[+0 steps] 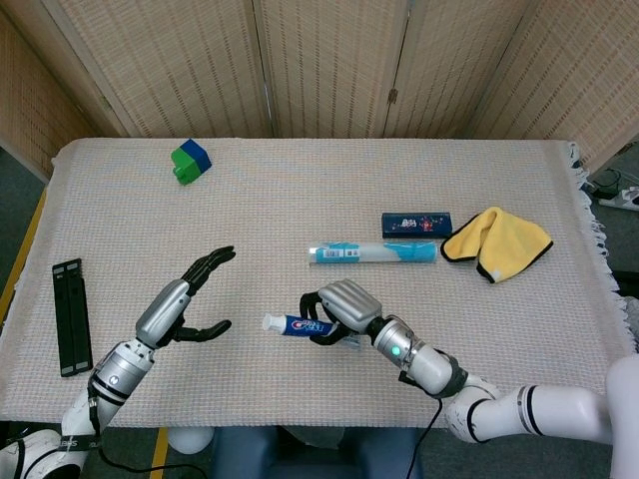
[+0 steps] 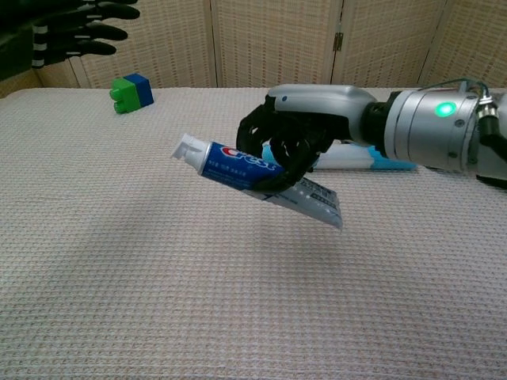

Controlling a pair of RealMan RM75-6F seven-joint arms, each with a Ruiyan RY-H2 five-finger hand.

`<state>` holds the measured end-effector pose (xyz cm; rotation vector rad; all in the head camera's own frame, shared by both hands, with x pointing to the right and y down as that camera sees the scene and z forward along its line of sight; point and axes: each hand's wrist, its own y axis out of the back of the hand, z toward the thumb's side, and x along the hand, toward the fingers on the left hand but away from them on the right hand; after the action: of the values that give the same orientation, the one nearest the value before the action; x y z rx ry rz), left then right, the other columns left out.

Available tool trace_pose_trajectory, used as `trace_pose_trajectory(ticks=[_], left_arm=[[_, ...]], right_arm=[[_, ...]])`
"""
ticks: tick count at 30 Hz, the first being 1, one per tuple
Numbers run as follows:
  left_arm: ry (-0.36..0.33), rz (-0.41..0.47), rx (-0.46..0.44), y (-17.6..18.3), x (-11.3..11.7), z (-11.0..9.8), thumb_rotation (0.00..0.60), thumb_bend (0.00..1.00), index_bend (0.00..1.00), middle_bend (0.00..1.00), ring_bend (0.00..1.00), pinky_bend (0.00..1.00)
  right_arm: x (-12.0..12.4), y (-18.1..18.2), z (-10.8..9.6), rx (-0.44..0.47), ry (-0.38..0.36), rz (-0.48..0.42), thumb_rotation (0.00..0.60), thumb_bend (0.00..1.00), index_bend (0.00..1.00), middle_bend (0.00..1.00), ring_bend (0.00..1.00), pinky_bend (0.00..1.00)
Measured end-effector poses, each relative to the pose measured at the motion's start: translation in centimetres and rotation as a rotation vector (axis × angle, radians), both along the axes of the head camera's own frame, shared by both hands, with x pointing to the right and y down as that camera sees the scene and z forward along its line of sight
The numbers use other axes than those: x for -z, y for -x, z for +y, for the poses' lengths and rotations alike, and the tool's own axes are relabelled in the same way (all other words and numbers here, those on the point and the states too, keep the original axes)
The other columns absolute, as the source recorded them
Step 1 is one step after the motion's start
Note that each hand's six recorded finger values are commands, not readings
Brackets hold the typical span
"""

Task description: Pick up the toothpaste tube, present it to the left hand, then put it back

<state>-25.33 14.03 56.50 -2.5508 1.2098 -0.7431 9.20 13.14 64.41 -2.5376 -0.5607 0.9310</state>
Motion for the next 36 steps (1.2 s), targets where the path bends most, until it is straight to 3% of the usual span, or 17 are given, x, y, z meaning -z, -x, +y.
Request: trace_pose_trajectory(ticks=[3, 18, 36], left_arm=[[-0.002, 0.047, 0.016, -0.3, 0.6, -0.2, 0.002, 0.18, 0.0, 0.03, 0.01, 0.0], [-0.046, 0.054, 0.01, -2.8, 0.0, 0.1, 0.0, 0.18, 0.0, 0.03, 0.0, 0.0], [-0.075, 0.058, -0.002, -5.2, -1.1, 1.3, 0.0, 0.18, 0.01, 0.03, 0.0, 0.0]], right_arm=[[0.0, 0.9, 0.7, -0.027, 0.035, -0.053, 0.6, 0.69, 0.79, 0.62, 0.68, 0.7], [1.0, 5.0, 1.5, -0.159, 0.064, -0.27, 0.6, 0.7, 0.81, 0.63, 0.69, 0.71], [1.4, 6.9, 1.7, -0.214, 0.089, -0.345, 0.6, 0.72, 0.82, 0.64, 0.7, 0.72]])
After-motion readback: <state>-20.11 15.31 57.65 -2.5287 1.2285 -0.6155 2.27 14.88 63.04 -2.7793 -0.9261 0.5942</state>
